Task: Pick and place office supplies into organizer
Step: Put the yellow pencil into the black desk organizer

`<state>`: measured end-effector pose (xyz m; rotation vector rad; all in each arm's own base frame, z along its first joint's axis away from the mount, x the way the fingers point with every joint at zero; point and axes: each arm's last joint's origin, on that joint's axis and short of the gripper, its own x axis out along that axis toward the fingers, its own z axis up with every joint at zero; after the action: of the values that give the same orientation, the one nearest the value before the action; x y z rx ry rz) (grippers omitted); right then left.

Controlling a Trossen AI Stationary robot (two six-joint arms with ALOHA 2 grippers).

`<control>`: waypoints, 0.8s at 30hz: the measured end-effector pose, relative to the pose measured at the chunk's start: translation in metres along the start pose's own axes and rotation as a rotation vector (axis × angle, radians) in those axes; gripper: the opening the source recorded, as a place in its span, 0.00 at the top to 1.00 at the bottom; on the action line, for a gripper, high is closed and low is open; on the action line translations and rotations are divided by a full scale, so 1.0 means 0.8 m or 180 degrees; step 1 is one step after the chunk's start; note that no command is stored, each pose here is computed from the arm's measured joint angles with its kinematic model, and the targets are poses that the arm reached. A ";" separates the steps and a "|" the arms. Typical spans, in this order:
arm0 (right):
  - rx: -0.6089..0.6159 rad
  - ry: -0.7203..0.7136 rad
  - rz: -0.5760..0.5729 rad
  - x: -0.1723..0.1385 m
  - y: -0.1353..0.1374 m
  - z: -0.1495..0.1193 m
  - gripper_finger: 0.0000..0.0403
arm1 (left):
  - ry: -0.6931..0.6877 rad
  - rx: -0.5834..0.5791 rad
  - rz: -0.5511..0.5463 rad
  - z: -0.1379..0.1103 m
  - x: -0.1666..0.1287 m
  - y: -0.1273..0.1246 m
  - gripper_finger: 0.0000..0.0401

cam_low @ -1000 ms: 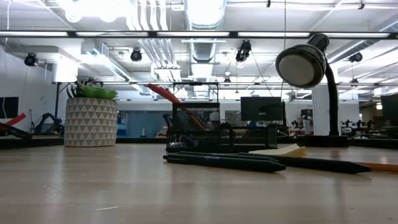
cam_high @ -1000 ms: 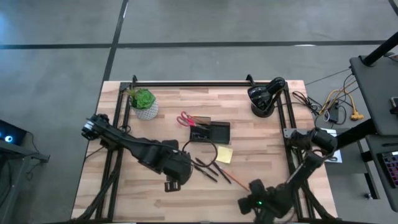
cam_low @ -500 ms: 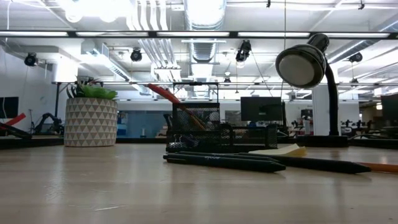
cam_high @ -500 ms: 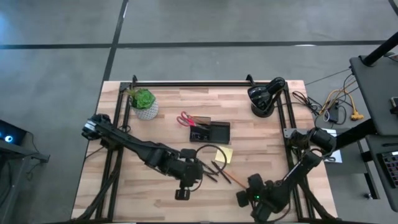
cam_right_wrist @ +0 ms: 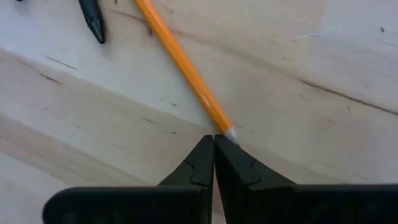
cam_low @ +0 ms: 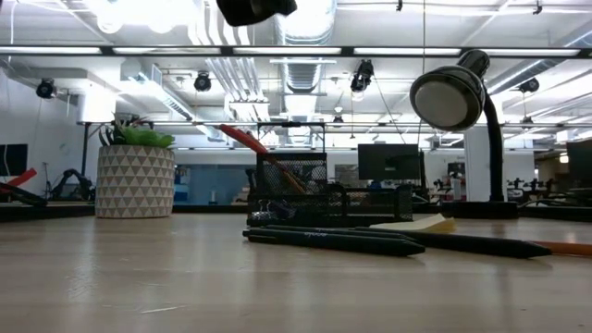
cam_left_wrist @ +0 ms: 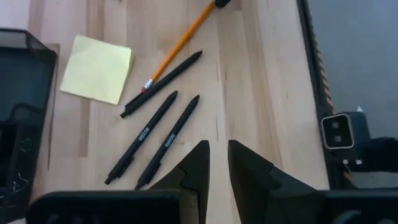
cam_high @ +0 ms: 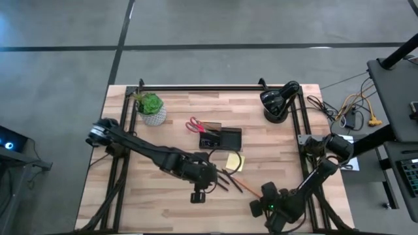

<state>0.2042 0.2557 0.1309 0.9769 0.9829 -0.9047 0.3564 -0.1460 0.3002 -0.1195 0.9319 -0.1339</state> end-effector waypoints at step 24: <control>-0.0041 -0.0017 -0.0100 -0.024 0.012 0.001 0.98 | -0.0114 -0.0014 -0.0110 0.005 0.002 -0.002 0.90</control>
<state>0.2077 0.2612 0.1512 0.9498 1.0009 -0.9256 0.3605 -0.1474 0.3018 -0.1415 0.8946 -0.1612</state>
